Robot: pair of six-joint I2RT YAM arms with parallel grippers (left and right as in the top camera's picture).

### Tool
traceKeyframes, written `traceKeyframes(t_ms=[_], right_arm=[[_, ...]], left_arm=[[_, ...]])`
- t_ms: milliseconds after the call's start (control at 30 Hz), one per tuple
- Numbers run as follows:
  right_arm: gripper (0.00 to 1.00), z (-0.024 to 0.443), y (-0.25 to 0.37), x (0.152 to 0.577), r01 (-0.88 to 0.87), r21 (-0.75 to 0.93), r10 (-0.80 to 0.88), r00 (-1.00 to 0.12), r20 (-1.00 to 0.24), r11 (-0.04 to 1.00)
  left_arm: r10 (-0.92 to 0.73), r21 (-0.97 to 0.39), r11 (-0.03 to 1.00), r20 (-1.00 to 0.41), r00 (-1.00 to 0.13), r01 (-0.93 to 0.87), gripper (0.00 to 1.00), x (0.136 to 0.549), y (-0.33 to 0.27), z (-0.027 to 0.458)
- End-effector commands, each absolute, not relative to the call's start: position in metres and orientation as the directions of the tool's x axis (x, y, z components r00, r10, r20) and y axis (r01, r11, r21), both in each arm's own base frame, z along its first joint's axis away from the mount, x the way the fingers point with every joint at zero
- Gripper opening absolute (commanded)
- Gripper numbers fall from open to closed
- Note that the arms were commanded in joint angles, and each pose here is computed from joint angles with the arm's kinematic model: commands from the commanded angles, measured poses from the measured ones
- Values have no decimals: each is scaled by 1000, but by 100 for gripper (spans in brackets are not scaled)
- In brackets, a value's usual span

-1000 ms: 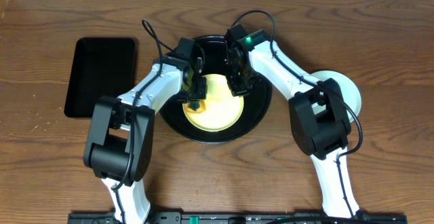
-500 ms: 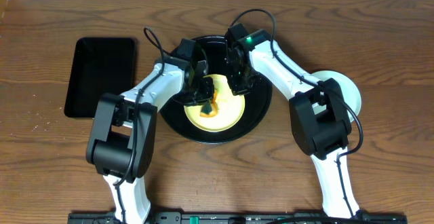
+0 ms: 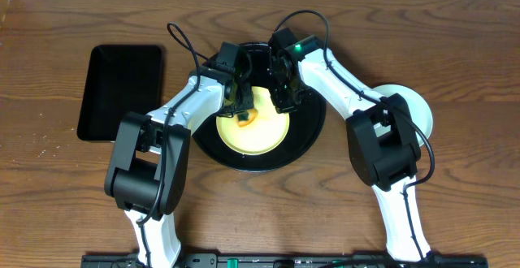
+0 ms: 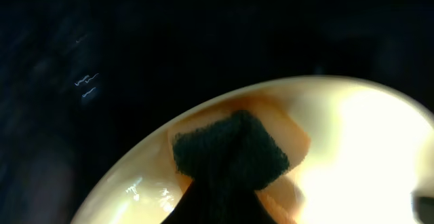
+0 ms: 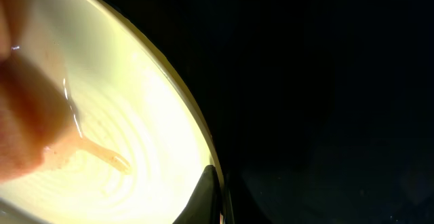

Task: Clean dirty plates on tray and stack at the side
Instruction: 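Lower the sponge onto the yellow plate and scrub with the left gripper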

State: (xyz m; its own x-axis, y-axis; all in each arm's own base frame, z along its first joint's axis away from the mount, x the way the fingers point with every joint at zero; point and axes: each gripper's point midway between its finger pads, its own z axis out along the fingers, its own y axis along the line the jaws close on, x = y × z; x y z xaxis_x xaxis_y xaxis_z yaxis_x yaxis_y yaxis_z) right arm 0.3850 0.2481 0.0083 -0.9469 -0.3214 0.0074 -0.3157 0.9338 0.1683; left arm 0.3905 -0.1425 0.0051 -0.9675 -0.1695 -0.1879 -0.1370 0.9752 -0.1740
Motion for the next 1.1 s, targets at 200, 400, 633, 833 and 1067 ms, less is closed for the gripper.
traceKeyframes(t_ms=[200,400,633,833,1067], right_arm=[[1,4,242,383,-314,157,-321,-947,20,936],[1,4,242,382,-313,161,-321,-947,22,936],[1,4,243,382,-313,168,-321,-947,22,935],[1,5,247,382,-312,187,-322,-947,20,931],[2,5,248,382,-306,191,-315,-949,17,932]], left_arm=[[-177,-297,926,212,-961,-236,8,311,-165,-11],[-124,-484,853,177,-976,-197,8,328,-197,2],[-262,-215,946,-76,-962,-240,8,373,-144,-17],[-373,66,914,-252,-893,-400,7,384,-84,-15],[-372,144,907,-174,-912,-397,7,362,-75,-6]])
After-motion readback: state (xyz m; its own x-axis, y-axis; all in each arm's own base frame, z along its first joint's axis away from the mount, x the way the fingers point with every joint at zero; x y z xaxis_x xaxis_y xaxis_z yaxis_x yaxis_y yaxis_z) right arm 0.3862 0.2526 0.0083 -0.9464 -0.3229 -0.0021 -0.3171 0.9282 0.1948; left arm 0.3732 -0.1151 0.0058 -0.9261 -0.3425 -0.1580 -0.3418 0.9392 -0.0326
